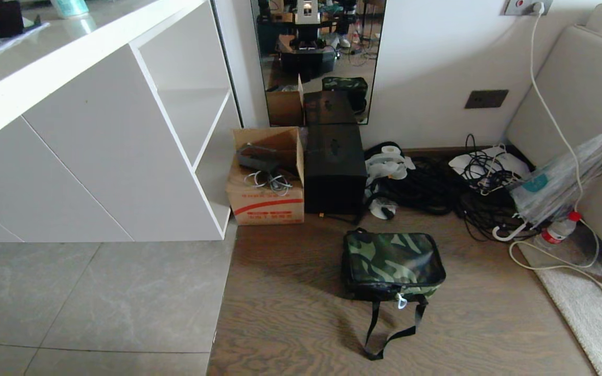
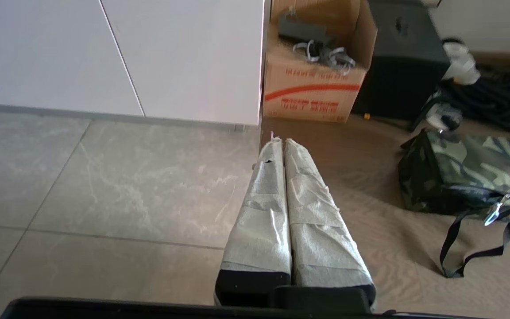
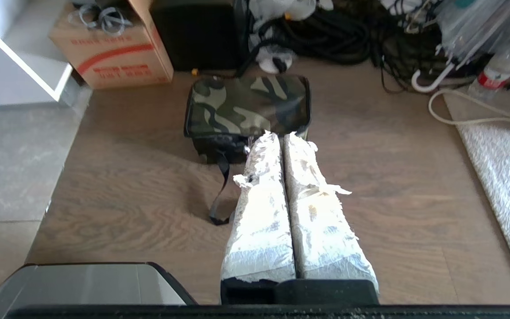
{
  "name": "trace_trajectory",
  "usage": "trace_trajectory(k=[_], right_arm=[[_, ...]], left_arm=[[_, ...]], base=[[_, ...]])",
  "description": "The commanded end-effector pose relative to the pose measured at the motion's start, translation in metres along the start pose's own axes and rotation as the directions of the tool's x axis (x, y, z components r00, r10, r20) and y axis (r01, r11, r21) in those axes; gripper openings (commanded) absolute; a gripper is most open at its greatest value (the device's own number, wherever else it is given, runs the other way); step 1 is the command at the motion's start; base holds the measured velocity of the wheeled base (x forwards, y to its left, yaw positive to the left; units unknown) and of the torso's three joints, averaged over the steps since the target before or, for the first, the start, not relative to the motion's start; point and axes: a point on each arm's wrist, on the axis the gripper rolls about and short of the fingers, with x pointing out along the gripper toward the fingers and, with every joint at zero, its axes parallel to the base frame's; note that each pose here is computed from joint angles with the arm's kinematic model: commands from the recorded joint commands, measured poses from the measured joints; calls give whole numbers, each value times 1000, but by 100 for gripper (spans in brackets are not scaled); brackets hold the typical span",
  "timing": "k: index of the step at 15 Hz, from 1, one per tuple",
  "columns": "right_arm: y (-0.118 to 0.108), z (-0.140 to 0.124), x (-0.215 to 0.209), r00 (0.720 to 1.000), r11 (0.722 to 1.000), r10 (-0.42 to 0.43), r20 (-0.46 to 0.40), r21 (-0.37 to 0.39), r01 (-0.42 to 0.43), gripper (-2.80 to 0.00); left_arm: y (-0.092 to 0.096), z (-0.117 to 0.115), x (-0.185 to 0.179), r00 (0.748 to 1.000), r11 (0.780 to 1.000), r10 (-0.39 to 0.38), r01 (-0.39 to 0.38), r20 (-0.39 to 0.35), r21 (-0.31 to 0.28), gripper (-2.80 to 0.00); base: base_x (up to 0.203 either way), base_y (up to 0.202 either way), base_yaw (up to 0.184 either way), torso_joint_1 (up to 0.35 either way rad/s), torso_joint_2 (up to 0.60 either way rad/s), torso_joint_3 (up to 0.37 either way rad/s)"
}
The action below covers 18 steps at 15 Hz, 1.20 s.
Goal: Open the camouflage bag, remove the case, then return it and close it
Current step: Open the top of the storage box
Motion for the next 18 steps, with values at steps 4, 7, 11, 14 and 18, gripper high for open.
trace_trajectory(k=[4, 7, 11, 14, 18], right_arm=[[0, 0, 0, 1000, 1000, 1, -3, 1, -1, -280], [0, 0, 0, 1000, 1000, 1, -3, 1, -1, -280], [0, 0, 0, 1000, 1000, 1, -2, 1, -1, -280], [0, 0, 0, 1000, 1000, 1, -3, 1, -1, -280], [0, 0, 0, 1000, 1000, 1, -2, 1, -1, -280]], left_arm=[[0, -3, 1, 1000, 1000, 1, -1, -8, -2, -280], [0, -3, 1, 1000, 1000, 0, 0, -8, -3, -280], [0, -3, 1, 1000, 1000, 0, 0, -8, -3, -280], [0, -3, 1, 1000, 1000, 1, -1, -8, -3, -280], [0, -3, 1, 1000, 1000, 2, -2, -8, -3, -280]], base=[[0, 0, 0, 3, 1, -198], [0, 0, 0, 3, 10, -196], [0, 0, 0, 1, 4, -197], [0, 0, 0, 5, 3, -193], [0, 0, 0, 3, 3, -193]])
